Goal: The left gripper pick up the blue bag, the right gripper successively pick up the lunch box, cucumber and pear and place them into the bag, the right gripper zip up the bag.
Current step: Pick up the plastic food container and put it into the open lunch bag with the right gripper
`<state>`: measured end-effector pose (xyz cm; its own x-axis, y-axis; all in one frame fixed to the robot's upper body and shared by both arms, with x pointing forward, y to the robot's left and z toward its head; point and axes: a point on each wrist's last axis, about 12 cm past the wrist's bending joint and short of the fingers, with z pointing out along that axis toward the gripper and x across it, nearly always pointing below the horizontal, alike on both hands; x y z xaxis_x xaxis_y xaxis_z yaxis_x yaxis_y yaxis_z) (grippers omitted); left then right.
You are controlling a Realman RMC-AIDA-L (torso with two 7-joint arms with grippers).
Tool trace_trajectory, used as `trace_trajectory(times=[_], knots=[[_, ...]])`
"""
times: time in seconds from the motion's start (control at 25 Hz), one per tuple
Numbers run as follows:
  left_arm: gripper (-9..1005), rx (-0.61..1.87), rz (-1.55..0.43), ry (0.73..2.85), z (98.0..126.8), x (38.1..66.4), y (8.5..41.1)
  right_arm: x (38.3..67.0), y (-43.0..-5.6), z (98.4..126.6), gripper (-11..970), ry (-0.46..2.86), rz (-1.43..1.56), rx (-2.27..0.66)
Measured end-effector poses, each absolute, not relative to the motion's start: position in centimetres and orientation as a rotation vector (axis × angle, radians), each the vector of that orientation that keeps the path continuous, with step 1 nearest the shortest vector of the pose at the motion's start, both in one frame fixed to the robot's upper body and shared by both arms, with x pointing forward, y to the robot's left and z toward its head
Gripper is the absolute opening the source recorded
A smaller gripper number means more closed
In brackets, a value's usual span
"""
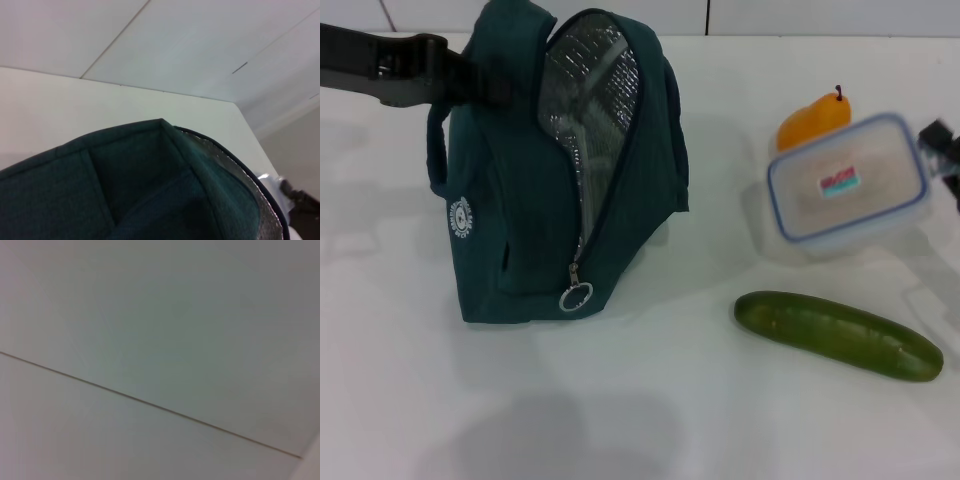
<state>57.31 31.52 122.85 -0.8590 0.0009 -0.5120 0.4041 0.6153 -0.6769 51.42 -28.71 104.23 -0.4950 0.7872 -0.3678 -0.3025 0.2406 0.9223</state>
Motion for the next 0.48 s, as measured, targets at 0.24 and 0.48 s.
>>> trace_trajectory(times=[0.24, 0.48], knots=[[40, 0.325, -1.162, 2.374, 122.8, 57.3, 31.3, 51.7, -28.9, 105.9, 114, 1.419, 1.504, 0.45], [40, 0.34, -1.173, 2.388, 122.5, 57.3, 30.9, 53.3, -28.3, 108.7, 122, 1.286, 1.61, 0.39]])
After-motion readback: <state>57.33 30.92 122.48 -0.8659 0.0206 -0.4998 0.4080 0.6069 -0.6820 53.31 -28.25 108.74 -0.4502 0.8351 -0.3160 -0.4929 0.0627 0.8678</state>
